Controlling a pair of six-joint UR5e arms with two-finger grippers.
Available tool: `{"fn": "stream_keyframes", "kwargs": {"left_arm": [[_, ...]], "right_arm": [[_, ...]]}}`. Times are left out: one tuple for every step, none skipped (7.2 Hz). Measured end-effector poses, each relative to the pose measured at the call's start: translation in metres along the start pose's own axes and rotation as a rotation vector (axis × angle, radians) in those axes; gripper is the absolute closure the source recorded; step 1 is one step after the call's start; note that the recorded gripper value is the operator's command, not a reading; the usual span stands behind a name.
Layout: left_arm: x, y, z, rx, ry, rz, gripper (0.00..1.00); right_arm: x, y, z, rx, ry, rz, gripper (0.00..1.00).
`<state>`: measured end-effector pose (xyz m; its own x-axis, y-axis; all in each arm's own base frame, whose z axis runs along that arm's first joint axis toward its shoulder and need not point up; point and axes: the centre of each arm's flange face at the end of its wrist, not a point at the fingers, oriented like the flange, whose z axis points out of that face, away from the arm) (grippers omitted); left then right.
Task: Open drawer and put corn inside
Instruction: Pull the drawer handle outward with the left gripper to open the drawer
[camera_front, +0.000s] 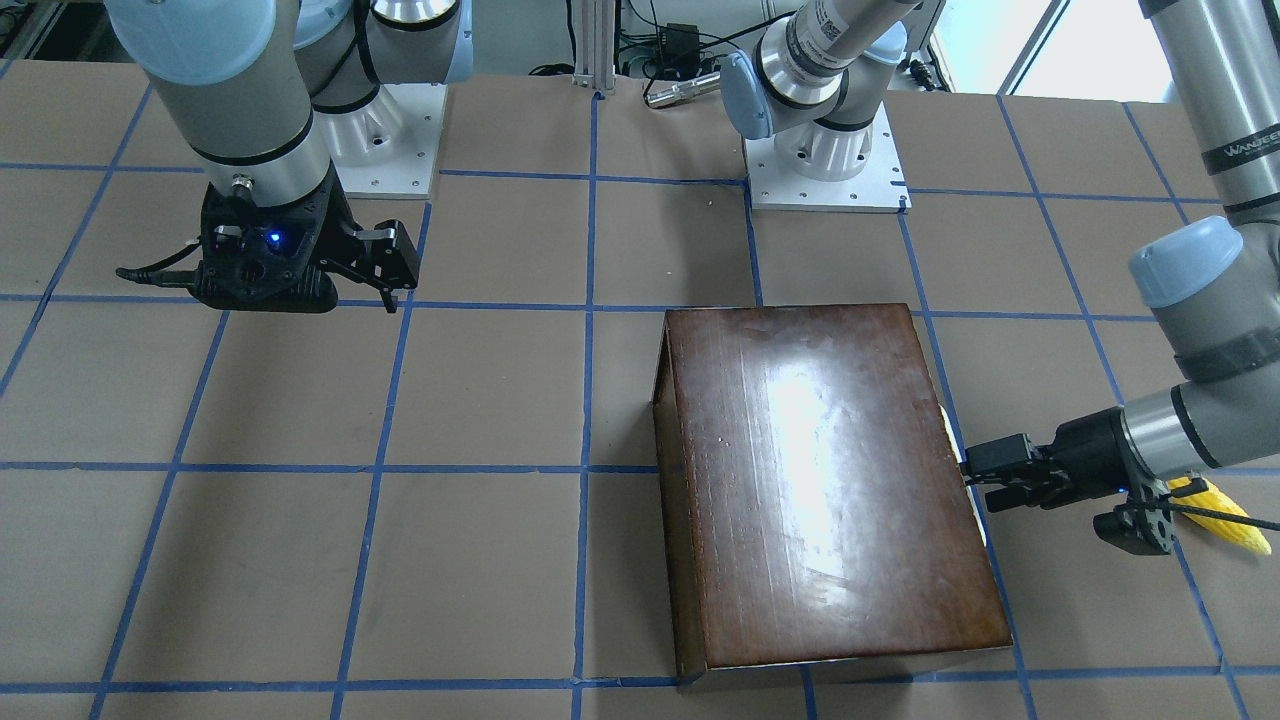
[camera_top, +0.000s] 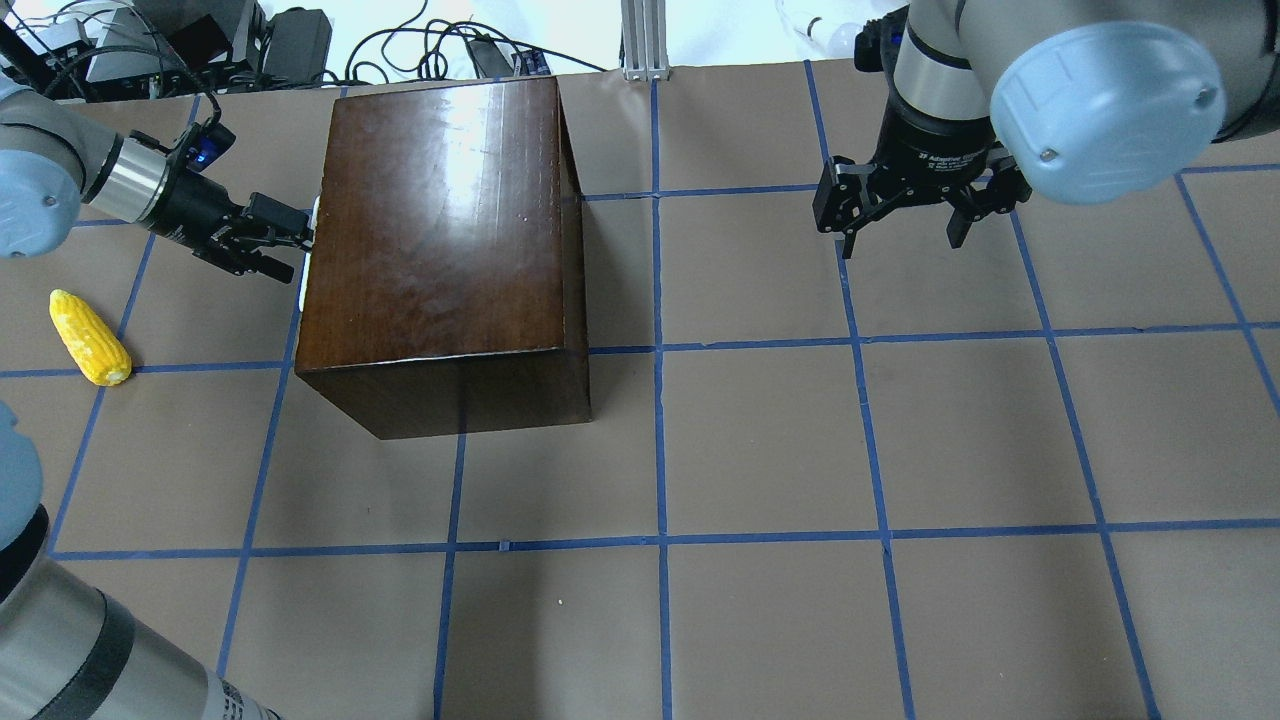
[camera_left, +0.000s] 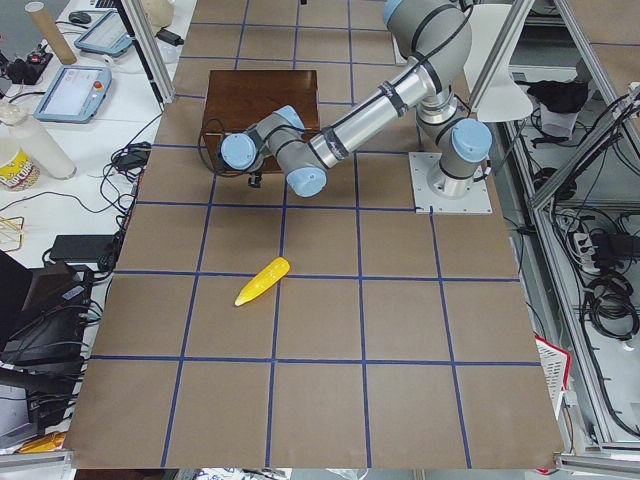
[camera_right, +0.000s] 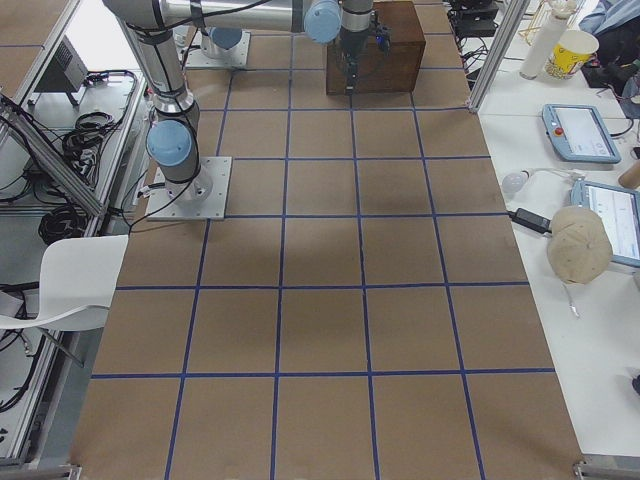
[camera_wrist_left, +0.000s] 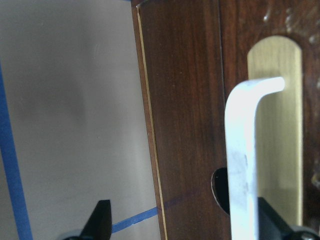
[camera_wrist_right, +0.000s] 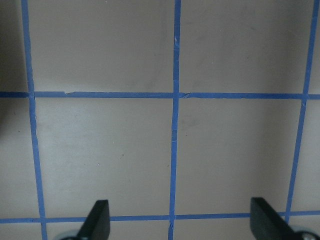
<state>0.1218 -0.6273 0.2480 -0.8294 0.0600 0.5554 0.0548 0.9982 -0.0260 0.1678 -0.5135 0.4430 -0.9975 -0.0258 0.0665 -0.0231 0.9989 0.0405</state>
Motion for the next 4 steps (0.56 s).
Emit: {"fn": "stream_keyframes", "kwargs": {"left_arm": [[-0.0018, 0.0006, -0.0016, -0.007, -0.015, 0.001, 0.00], [-0.0043, 0.0017, -0.0036, -0.022, -0.043, 0.003, 0.00], [-0.0068, 0.0028, -0.0052, -0.032, -0.062, 0.003, 0.00], [-0.0074, 0.0033, -0.0066, -0.035, -0.070, 0.003, 0.00]], "right_arm": [[0.0000, 0.0000, -0.0001, 0.000, 0.000, 0.000, 0.00], [0.0000, 0.0000, 0.0000, 0.000, 0.000, 0.000, 0.00], [0.0000, -0.0001, 0.0002, 0.000, 0.000, 0.000, 0.00], [0.0000, -0.0002, 0.0002, 0.000, 0.000, 0.000, 0.00]]}}
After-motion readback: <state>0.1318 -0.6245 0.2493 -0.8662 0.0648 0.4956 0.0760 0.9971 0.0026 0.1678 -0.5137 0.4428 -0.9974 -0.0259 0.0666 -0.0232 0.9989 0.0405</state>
